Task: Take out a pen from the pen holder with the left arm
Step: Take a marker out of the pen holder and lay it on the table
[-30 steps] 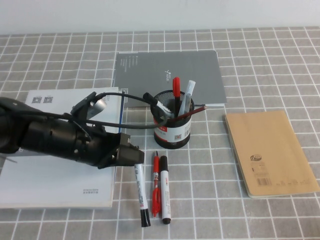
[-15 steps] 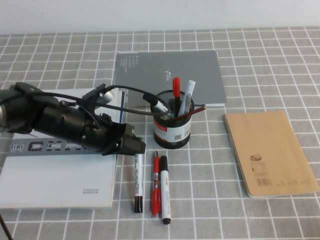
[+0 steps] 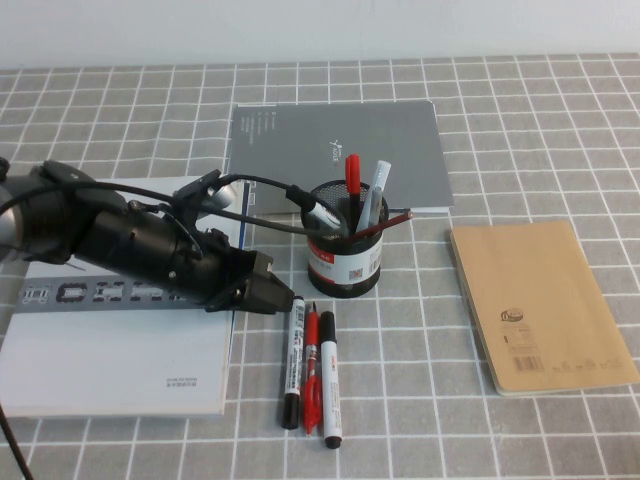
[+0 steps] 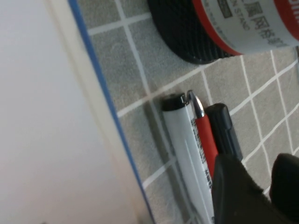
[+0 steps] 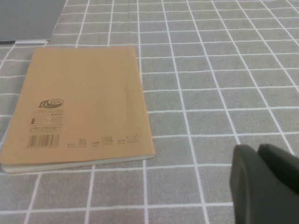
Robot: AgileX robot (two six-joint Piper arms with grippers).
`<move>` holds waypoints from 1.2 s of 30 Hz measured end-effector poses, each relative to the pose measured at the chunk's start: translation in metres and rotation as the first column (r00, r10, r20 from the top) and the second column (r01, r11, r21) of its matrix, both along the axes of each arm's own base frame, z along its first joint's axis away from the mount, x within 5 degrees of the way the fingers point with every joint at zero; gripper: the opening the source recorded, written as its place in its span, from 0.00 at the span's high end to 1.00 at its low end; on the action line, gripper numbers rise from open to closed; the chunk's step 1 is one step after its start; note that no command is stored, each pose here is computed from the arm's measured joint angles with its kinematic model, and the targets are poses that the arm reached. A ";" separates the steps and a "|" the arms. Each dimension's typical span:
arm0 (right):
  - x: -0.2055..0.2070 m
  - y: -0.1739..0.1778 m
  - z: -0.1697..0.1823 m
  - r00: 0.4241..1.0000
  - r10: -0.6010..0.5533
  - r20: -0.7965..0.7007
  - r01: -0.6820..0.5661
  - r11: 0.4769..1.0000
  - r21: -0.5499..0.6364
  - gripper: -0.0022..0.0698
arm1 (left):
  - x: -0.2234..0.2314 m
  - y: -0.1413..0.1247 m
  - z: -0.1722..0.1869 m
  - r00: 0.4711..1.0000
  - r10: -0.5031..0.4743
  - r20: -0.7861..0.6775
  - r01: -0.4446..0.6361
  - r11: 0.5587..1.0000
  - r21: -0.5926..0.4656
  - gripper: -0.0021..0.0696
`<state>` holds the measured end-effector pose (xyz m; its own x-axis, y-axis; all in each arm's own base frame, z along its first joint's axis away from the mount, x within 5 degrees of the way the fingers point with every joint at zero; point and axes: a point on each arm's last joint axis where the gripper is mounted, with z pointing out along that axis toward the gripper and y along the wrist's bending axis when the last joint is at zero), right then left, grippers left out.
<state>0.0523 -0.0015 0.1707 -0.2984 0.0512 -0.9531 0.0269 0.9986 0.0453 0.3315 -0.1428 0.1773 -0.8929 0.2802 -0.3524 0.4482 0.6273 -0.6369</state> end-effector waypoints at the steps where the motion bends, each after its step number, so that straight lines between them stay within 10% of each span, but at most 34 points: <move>1: 0.000 0.000 0.000 1.000 0.000 0.000 0.000 1.000 0.000 0.99 | -0.001 0.000 0.002 1.000 -0.005 0.007 0.005 1.000 0.005 0.75; 9: 0.000 0.000 0.000 1.000 0.000 0.000 0.000 1.000 0.000 0.99 | -0.013 0.009 0.050 0.959 -0.095 0.268 0.049 0.984 0.171 0.75; 16: 0.000 0.000 0.000 1.000 0.000 0.000 0.000 1.000 0.000 0.99 | -0.069 0.000 0.135 0.671 -0.251 0.697 -0.015 0.936 0.351 0.90; 20: 0.000 0.000 0.000 1.000 0.000 0.000 0.000 1.000 0.000 0.99 | -0.100 0.008 0.142 0.574 -0.148 0.806 -0.164 0.943 0.290 0.96; 30: 0.000 0.000 0.000 1.000 0.000 0.000 0.000 1.000 0.000 0.99 | -0.160 0.049 0.122 0.575 0.253 0.778 -0.406 0.914 0.002 0.97; 36: 0.000 0.000 0.000 1.000 0.000 0.000 0.000 1.000 0.000 0.99 | -0.174 0.057 0.129 0.559 0.306 0.771 -0.423 0.905 -0.052 0.97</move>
<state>0.0523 -0.0015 0.1707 -0.2984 0.0512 -0.9531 0.0269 0.9986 0.0453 0.1579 -0.0861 0.3065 -0.3668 0.0853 -0.9264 0.4393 0.8937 -0.0916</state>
